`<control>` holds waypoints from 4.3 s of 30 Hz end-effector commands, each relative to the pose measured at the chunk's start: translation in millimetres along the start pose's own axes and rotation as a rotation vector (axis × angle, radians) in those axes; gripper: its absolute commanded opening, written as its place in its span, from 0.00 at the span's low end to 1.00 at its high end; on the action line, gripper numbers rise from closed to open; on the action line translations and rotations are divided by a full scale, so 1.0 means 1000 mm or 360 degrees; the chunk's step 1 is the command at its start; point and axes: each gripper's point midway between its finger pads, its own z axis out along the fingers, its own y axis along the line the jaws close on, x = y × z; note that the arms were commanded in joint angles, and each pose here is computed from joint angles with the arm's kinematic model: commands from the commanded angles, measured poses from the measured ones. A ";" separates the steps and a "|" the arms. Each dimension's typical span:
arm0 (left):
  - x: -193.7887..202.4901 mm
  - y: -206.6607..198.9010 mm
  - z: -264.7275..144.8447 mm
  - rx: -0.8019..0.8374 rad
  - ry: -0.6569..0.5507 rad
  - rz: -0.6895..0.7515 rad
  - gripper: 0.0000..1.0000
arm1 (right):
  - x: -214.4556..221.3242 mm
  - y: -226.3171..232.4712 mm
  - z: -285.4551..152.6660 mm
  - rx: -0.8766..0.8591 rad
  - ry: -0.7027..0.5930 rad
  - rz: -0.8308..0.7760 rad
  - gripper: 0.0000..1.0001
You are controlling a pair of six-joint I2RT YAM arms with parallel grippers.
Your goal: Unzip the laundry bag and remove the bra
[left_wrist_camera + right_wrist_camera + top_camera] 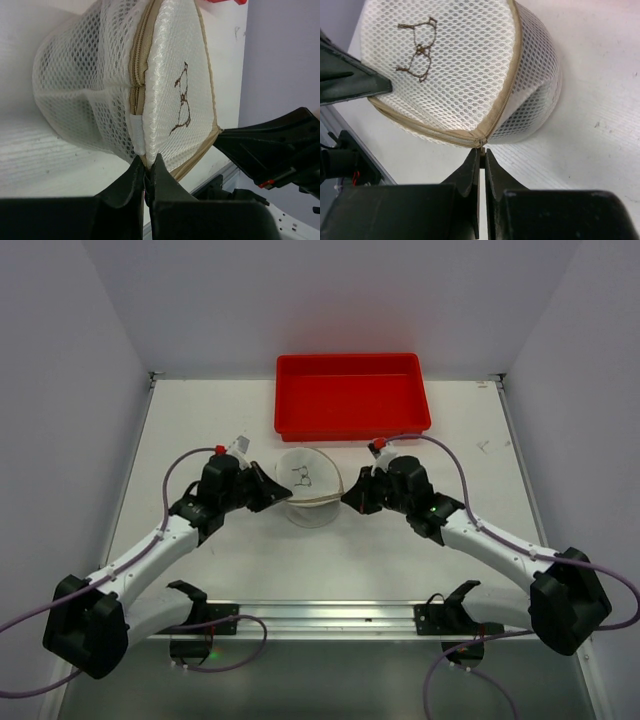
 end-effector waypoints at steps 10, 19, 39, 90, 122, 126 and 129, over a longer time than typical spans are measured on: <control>-0.078 -0.007 0.020 -0.0030 0.0102 0.0505 0.11 | 0.009 0.038 -0.006 -0.0232 0.0095 -0.0109 0.00; -0.089 -0.021 0.042 0.0069 0.0032 0.0189 0.90 | 0.008 0.107 0.036 -0.0429 0.0107 0.0085 0.00; -0.012 -0.028 0.027 0.0140 -0.0019 0.0002 0.58 | -0.001 0.103 0.052 -0.0345 0.0031 0.0056 0.00; -0.023 -0.039 0.003 0.0150 -0.0038 0.0089 0.83 | -0.019 0.116 0.052 -0.0344 -0.0066 0.0115 0.00; 0.014 0.014 -0.029 -0.0018 0.0338 0.0561 0.00 | -0.057 -0.023 -0.027 0.0159 -0.0163 -0.0135 0.00; 0.005 0.010 -0.028 -0.0025 0.0260 0.0519 0.20 | -0.034 -0.009 -0.025 0.0085 -0.0049 -0.0188 0.00; -0.004 0.005 -0.029 -0.0036 0.0188 0.0478 0.45 | -0.017 -0.003 -0.032 0.0094 -0.0003 -0.0253 0.26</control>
